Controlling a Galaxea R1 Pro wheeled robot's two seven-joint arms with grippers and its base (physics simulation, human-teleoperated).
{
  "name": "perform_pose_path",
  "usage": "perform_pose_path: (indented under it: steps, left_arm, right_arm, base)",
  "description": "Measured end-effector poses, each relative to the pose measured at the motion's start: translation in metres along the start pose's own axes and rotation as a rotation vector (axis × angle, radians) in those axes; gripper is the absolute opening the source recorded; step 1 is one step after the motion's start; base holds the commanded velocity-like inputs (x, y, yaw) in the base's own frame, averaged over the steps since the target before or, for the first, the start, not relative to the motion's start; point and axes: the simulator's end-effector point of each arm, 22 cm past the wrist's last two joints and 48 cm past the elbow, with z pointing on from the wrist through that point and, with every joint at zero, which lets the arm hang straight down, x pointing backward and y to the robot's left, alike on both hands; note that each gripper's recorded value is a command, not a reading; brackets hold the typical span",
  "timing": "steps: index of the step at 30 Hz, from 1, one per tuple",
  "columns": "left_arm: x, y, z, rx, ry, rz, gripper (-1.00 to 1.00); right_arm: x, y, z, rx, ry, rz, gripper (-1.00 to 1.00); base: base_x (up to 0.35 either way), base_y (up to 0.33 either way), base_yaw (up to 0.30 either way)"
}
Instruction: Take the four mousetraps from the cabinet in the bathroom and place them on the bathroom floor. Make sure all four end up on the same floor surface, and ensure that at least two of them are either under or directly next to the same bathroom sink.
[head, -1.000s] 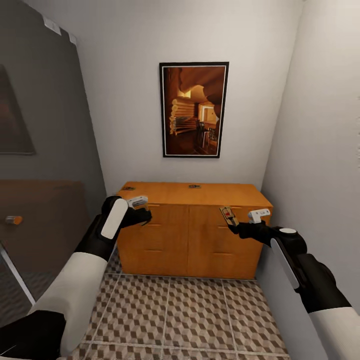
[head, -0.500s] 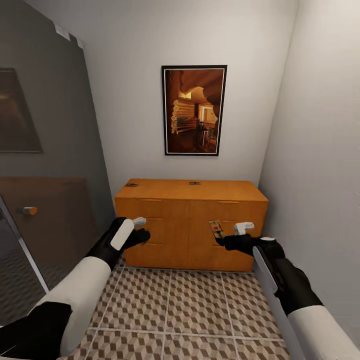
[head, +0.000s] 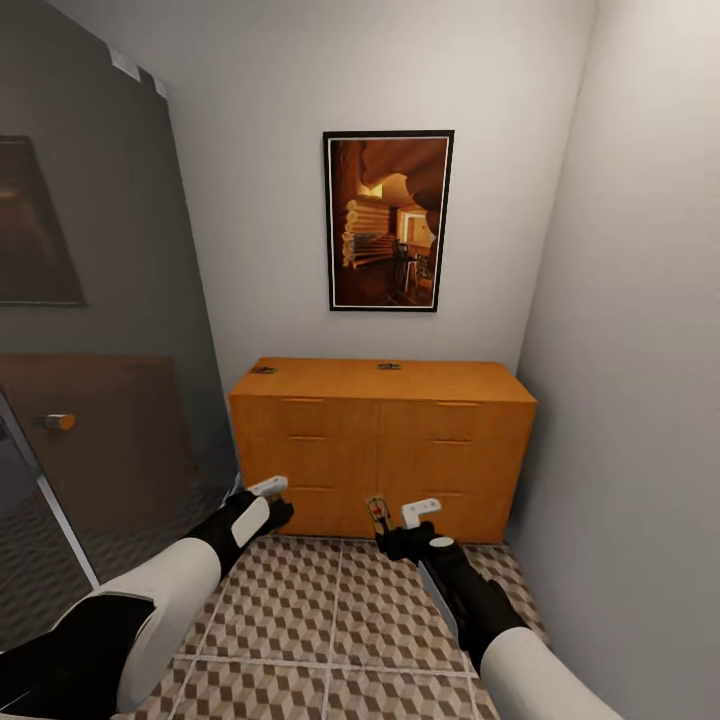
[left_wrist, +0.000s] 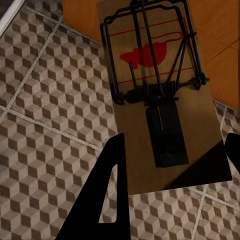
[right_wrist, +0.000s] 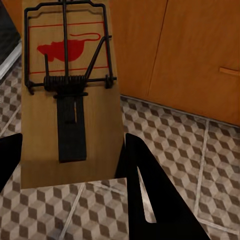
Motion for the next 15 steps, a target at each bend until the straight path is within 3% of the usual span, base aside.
perform_pose_path:
  steps: [6, 15]
  left_arm:
    - [-0.002, -0.004, -0.001, 0.001, -0.007, -0.001, -1.0]
    - [-0.001, -0.004, -0.001, 0.001, -0.004, 0.0, -1.0]
  right_arm:
    - [-0.026, -0.005, -0.005, 0.01, -0.054, -0.003, -1.0]
    - [-0.025, -0.005, -0.005, 0.01, -0.049, 0.004, -1.0]
  base:
    - [-0.286, 0.0, 0.0]
    - [-0.344, 0.0, 0.0]
